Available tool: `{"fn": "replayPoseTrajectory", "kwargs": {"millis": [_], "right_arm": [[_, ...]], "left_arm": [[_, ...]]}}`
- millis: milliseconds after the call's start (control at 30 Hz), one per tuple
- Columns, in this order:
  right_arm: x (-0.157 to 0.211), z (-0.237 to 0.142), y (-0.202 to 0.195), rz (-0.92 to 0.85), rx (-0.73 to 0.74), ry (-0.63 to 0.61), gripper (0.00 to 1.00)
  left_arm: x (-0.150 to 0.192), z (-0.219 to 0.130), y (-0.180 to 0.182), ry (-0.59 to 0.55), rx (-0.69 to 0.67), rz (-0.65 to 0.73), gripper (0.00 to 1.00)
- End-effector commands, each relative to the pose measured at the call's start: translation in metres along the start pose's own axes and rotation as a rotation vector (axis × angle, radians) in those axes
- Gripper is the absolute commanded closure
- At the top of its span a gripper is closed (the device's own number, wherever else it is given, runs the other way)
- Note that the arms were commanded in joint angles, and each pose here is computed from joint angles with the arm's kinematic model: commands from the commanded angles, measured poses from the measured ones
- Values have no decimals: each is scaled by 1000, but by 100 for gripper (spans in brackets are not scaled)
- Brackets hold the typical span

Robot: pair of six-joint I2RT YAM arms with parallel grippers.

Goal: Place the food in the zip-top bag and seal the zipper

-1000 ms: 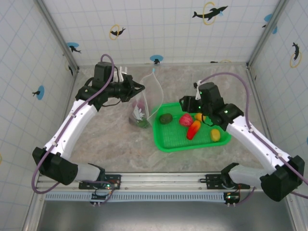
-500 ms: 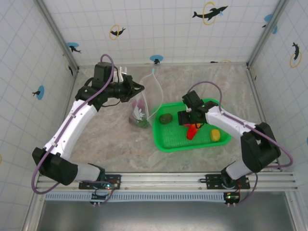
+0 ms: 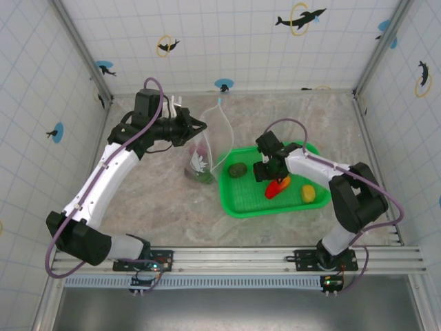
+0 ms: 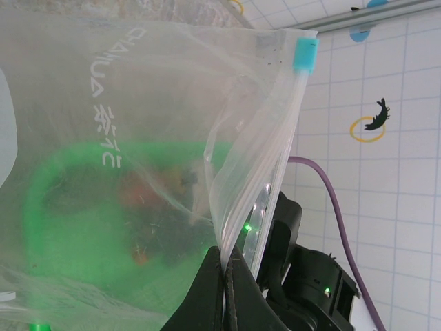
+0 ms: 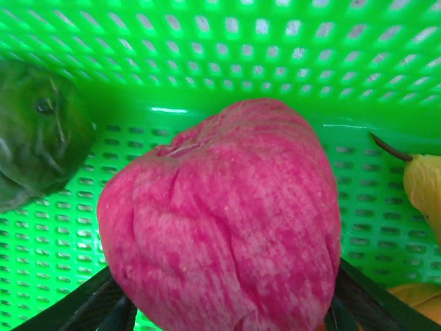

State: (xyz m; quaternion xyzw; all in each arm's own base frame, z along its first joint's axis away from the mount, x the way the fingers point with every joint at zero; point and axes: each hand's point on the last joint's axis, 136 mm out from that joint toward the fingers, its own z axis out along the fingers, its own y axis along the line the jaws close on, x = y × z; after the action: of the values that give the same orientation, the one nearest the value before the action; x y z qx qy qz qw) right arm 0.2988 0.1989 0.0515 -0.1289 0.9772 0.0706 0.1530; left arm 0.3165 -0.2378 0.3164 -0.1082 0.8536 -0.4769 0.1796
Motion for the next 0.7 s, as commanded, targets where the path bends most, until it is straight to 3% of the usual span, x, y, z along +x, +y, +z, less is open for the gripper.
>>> {"fn": "replayPoseTrajectory", "kwargs": {"millis": [0, 300, 500, 667], "right_arm": [[-17, -8, 8, -6, -29, -47, 37], [-21, -61, 12, -5, -70, -152, 45], [-21, -117, 16, -20, -94, -262, 46], [-33, -181, 45, -78, -196, -395, 46]], "left_arm": [[0, -4, 4, -6, -10, 27, 100], [0, -6, 0, -10, 1, 30, 100], [0, -5, 1, -9, -2, 28, 100], [1, -5, 2, -7, -4, 22, 100]]}}
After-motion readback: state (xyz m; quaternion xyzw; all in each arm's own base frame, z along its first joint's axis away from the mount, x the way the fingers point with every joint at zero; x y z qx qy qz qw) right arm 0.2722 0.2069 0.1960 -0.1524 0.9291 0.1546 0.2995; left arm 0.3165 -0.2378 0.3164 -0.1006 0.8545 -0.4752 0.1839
